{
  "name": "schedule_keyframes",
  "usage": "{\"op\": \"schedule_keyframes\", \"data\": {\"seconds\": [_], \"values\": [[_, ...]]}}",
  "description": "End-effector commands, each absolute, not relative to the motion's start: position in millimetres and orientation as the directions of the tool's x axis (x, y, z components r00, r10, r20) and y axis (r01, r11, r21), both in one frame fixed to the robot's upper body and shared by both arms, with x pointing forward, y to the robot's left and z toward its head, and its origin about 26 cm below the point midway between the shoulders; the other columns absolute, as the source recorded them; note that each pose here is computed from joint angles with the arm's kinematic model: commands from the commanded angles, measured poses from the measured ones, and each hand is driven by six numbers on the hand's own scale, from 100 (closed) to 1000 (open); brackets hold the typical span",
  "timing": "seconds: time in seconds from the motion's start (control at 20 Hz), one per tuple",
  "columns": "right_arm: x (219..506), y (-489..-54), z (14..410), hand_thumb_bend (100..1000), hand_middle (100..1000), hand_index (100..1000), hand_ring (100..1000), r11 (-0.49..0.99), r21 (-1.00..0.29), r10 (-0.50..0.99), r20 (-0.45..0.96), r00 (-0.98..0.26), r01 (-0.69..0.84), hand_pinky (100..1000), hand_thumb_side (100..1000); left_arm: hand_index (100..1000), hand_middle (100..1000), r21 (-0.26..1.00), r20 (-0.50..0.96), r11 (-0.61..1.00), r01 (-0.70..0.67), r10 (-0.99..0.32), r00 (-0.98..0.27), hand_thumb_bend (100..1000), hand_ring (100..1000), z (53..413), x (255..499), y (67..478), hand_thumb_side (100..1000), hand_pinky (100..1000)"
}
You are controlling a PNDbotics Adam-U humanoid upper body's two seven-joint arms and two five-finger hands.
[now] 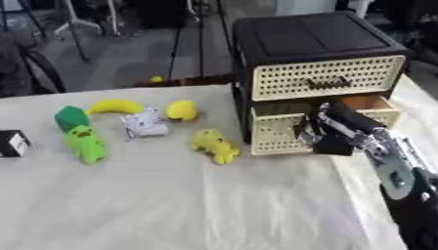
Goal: Pick up objects from table and place into drawer.
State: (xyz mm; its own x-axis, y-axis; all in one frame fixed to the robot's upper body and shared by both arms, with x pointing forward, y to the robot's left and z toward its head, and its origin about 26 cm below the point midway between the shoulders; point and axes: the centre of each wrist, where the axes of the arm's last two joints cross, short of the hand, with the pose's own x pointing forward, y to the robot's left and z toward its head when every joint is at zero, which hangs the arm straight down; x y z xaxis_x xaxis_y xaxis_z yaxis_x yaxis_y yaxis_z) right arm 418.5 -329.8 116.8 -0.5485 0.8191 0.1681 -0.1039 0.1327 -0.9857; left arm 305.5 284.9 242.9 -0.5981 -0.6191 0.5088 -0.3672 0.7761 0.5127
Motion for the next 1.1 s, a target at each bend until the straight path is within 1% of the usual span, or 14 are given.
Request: {"op": "schedule_keyframes", "data": {"seconds": [0.05, 0.4, 0.8, 0.9, 1.0, 1.1], "values": [[422, -344, 136, 100, 584, 621, 206, 0.108, -0.993, 0.842, 0.118, -0.527, -0.05, 100, 865, 745, 591, 0.506, 0.485, 0.769, -0.39, -0.628, -0.609, 721, 543, 250, 302, 287, 750, 652], [425, -355, 138, 100, 594, 626, 220, 0.094, -0.995, 0.868, 0.094, -0.488, -0.026, 100, 845, 744, 591, 0.497, 0.494, 0.771, -0.399, -0.629, -0.6, 719, 542, 248, 301, 288, 749, 653], [426, -365, 140, 100, 610, 634, 258, 0.043, -0.999, 0.888, 0.034, -0.459, 0.009, 100, 810, 744, 590, 0.489, 0.499, 0.77, -0.409, -0.632, -0.593, 719, 542, 247, 301, 290, 749, 653], [427, -368, 141, 100, 614, 635, 274, 0.03, -0.999, 0.891, 0.017, -0.453, 0.021, 117, 800, 743, 590, 0.489, 0.502, 0.77, -0.41, -0.632, -0.59, 718, 542, 246, 301, 290, 750, 653], [426, -371, 140, 100, 619, 636, 294, 0.024, -0.999, 0.895, 0.007, -0.446, 0.032, 142, 787, 743, 590, 0.489, 0.504, 0.769, -0.411, -0.634, -0.587, 718, 506, 245, 302, 291, 750, 653], [426, -373, 140, 100, 625, 639, 330, 0.023, -0.999, 0.9, 0.001, -0.436, 0.046, 177, 760, 743, 589, 0.49, 0.505, 0.768, -0.413, -0.636, -0.583, 718, 492, 244, 302, 292, 750, 653]]}}
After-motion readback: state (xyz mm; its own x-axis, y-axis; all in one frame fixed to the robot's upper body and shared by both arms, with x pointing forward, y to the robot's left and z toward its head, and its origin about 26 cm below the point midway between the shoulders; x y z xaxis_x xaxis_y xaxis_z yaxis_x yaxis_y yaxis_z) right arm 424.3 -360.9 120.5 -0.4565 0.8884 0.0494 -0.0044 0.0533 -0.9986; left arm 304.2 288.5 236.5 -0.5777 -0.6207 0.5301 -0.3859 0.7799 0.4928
